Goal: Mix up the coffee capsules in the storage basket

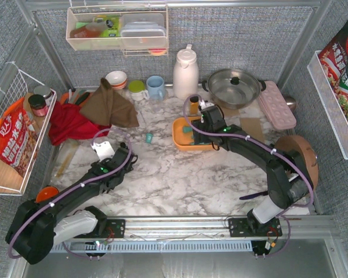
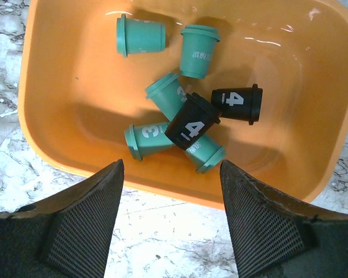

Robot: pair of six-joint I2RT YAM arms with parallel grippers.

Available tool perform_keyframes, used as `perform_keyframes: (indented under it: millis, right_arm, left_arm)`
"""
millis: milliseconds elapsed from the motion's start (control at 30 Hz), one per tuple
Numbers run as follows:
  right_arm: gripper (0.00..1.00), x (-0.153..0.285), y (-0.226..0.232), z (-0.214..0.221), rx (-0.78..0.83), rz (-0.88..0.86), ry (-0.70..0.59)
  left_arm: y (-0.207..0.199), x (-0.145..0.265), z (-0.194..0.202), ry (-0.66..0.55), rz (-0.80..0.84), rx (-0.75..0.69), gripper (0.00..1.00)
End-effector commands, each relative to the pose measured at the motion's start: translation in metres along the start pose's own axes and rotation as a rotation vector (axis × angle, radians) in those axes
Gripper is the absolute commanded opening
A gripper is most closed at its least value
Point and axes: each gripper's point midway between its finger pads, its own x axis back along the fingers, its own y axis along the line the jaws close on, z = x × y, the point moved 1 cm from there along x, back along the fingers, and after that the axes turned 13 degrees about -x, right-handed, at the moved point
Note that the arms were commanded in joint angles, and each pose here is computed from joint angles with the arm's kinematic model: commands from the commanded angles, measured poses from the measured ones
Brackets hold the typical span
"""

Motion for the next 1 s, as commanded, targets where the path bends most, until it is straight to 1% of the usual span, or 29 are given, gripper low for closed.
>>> perform_keyframes:
  millis: [0,233,333,567,867,967]
  right_arm:
    - [0.71,0.000,0.008,-0.007,-0.001,-0.037,-0.017]
    - [0.71,0.003,0.012,-0.006,0.001,-0.062,-0.003]
    - [0.71,0.004,0.013,-0.006,0.004,-0.064,-0.002]
    - [0.71,0.006,0.014,-0.007,0.011,-0.069,0.001]
    - [0.71,0.003,0.014,-0.005,0.015,-0.070,0.016]
    - [0.71,0.003,0.014,-0.004,0.015,-0.070,0.020]
  left_arm:
    - [-0.003,-0.005,0.013,0.041,0.026,-0.031,0.96]
    - [-0.030,-0.013,0.011,0.026,0.180,-0.164,0.89]
    - [-0.029,-0.019,0.013,0.055,0.169,-0.200,0.88]
    - [-0.025,-0.031,0.014,0.106,0.138,-0.201,0.82]
    - [-0.022,-0.042,0.014,0.150,0.099,-0.235,0.65]
    - [-0.022,-0.044,0.015,0.165,0.089,-0.244,0.62]
